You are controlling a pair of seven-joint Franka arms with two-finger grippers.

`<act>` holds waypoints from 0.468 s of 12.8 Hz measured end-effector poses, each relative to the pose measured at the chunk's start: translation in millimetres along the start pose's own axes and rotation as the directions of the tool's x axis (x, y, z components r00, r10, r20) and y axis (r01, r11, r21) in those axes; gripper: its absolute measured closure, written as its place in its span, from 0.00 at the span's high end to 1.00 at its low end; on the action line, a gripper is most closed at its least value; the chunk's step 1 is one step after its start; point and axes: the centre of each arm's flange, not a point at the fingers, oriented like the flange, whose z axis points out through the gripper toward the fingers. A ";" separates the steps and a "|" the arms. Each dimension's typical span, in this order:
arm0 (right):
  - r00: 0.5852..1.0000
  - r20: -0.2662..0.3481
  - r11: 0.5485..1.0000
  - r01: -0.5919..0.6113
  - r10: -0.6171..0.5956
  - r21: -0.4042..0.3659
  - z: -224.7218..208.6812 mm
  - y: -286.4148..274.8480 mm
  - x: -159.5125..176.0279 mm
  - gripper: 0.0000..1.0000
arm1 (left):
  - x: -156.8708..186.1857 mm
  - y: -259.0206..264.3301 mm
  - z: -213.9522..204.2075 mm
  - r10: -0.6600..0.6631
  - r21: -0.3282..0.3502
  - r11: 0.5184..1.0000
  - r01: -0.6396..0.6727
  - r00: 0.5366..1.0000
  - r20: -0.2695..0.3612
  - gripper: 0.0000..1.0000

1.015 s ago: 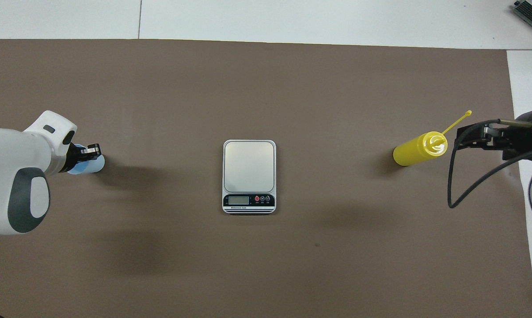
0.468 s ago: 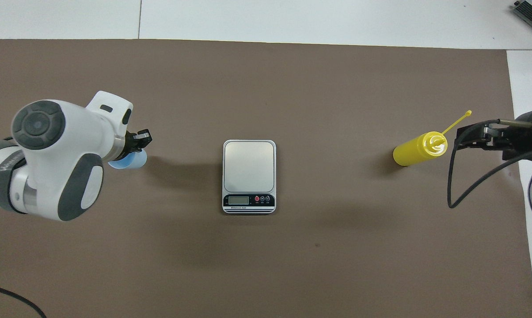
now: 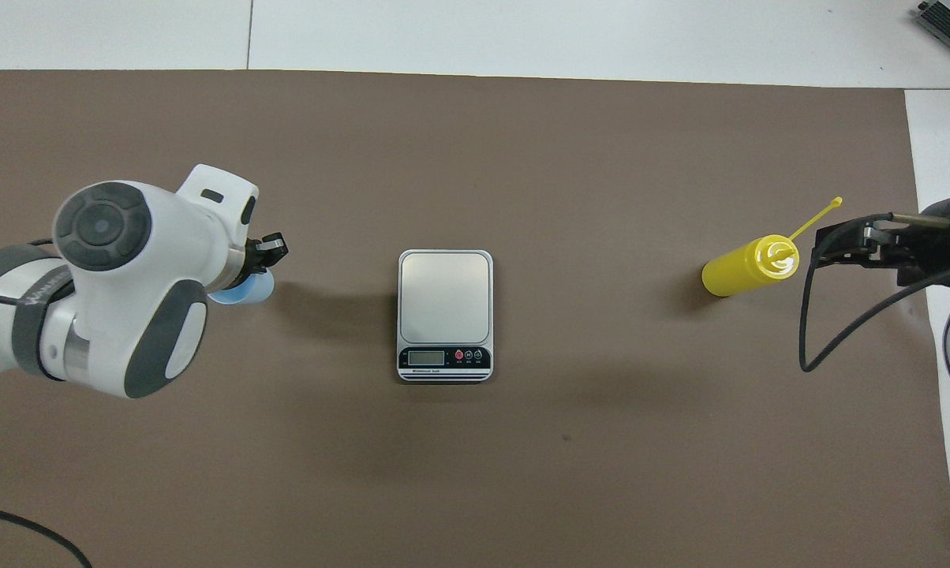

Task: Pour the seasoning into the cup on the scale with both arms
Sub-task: 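Carry the light-blue cup with the left gripper over the scale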

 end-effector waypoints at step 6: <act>1.000 0.000 1.000 0.000 0.000 0.000 0.0 0.0 0.0 1.00 | -20.7 36.2 -4.5 0.006 -0.019 1.000 -0.006 1.000 0.002 0.04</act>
